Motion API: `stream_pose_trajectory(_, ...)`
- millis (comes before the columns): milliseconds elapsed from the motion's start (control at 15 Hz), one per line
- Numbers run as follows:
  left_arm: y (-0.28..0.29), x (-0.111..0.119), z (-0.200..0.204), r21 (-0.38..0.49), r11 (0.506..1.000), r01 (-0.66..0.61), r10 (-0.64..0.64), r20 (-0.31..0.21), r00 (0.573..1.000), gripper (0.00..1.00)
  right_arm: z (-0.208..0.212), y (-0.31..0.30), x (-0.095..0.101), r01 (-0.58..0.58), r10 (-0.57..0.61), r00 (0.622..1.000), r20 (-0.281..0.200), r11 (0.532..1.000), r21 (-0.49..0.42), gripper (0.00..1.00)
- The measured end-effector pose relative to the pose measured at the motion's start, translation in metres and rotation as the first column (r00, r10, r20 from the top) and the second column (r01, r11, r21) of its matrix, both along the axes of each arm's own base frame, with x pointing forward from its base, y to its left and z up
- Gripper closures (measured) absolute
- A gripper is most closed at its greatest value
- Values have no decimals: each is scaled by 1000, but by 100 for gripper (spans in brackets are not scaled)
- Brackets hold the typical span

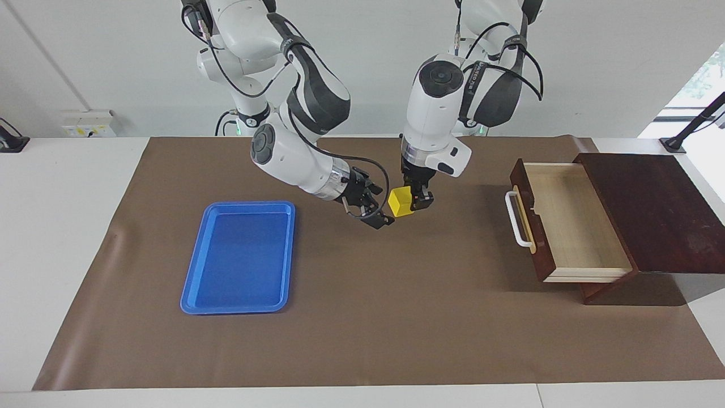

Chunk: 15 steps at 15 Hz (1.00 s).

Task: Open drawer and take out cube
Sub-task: 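Carry the cube toward the right gripper while the right gripper approaches, then grasp the cube with the right gripper while the left gripper releases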

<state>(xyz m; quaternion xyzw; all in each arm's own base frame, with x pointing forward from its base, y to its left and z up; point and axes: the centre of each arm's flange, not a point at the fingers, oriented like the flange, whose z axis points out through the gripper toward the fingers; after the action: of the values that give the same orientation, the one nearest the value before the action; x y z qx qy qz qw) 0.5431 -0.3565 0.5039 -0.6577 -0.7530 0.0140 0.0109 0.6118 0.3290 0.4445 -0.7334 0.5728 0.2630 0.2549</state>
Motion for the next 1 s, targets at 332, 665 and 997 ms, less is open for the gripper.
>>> stream_pose_trajectory(332, 0, 0, 0, -1, 1000, -3, 3, 2, 1000, 44, -4, 8, -1, -13, 13, 1000, -5, 1000, 0, 0)
stream_pose_trajectory(665, -1, 1, 1, -6, 1000, -9, 9, 13, 1000, 44, -5, 28, -1, -16, 17, 1000, -16, 1000, 4, 1)
stream_pose_trajectory(997, -1, 2, 1, -5, 1000, -10, 10, 14, 1000, 44, -4, 29, 1, -14, 14, 1000, -14, 1000, 2, 10)
